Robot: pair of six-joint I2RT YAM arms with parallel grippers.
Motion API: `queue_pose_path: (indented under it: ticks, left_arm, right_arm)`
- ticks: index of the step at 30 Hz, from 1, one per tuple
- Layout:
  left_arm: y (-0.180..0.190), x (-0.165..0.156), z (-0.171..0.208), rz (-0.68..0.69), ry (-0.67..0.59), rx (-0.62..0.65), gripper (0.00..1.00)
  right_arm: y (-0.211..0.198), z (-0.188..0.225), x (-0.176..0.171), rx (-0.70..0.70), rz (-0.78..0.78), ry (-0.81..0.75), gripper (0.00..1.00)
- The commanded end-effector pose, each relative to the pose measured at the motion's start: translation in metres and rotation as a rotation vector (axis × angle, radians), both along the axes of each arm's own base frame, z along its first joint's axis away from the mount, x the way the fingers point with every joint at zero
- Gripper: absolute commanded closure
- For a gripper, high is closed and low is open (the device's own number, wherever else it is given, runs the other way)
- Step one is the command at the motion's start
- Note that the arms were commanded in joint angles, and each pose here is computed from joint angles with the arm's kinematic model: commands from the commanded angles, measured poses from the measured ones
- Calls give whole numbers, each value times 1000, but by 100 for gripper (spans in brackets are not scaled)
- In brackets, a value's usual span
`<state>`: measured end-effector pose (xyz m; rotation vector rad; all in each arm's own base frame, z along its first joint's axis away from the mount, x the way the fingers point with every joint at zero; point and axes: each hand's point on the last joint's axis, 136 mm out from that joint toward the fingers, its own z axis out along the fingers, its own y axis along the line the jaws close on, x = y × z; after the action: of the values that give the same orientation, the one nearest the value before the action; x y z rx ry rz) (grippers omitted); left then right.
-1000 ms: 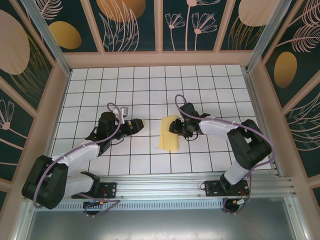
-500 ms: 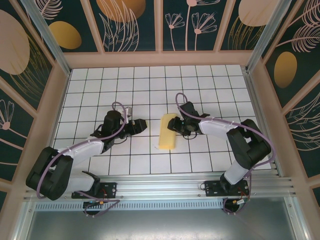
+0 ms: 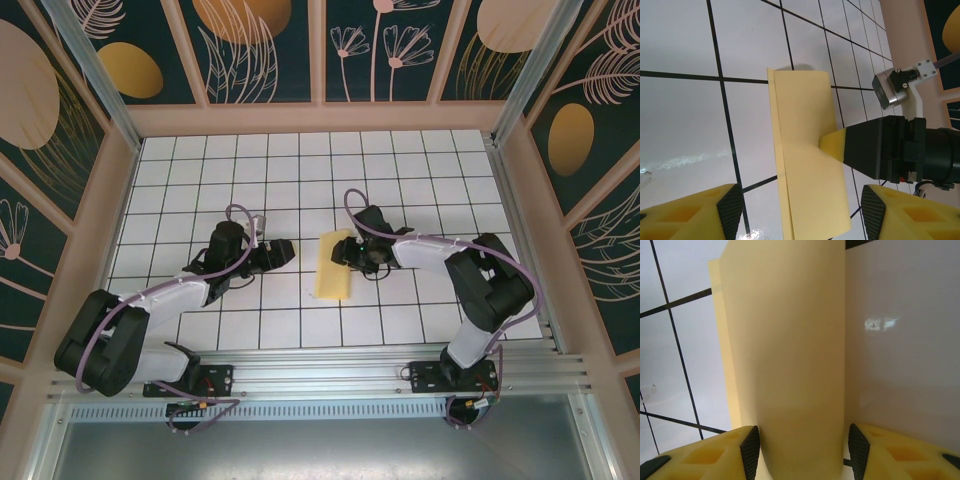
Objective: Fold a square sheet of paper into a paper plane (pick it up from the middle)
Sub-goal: Fold the square sheet of paper in half at the center of the table.
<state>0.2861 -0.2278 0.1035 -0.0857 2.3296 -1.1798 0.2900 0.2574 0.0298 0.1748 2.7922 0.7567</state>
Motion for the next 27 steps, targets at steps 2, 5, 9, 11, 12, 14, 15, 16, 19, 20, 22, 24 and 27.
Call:
queue_pose_path:
  ticks: [2, 5, 9, 11, 12, 14, 15, 16, 19, 20, 22, 24, 27]
  left_arm:
    - [-6, 4, 8, -16, -15, -8, 34]
    - [-7, 4, 8, -19, -14, -9, 34]
    - [-8, 4, 7, -28, -10, -10, 34]
    - [-8, 4, 7, -31, -10, -10, 34]
    - [-8, 3, 5, -32, -8, -7, 34]
    - [-8, 3, 6, -32, -8, -8, 34]
    - [-8, 3, 5, -32, -6, -7, 34]
    - [-8, 3, 4, -33, -4, -7, 34]
    - [-8, 2, 4, -33, -3, -6, 34]
    - [-8, 2, 4, -33, -3, -6, 34]
    - [-8, 3, 5, -34, -6, -7, 34]
    - [-8, 3, 5, -35, -6, -5, 34]
    - [-8, 3, 5, -36, -6, -6, 34]
  right_arm:
    - [4, 0, 2, -10, 12, 8, 45]
    - [6, 0, 4, -6, 9, 7, 43]
    - [9, -1, 5, -12, 29, 9, 42]
    - [8, -3, 3, -19, 32, 16, 42]
    - [9, -3, 3, -16, 36, 16, 42]
    - [10, -4, 2, -17, 44, 18, 41]
    - [11, -4, 2, -17, 48, 18, 40]
    - [13, -3, 2, -14, 55, 14, 39]
    - [14, -1, 3, -26, 62, 12, 37]
    - [14, -1, 4, -29, 64, 11, 37]
    - [13, -1, 5, -41, 64, 11, 37]
    - [11, -3, 6, -57, 61, 17, 37]
    - [9, -7, 4, -78, 65, 26, 38]
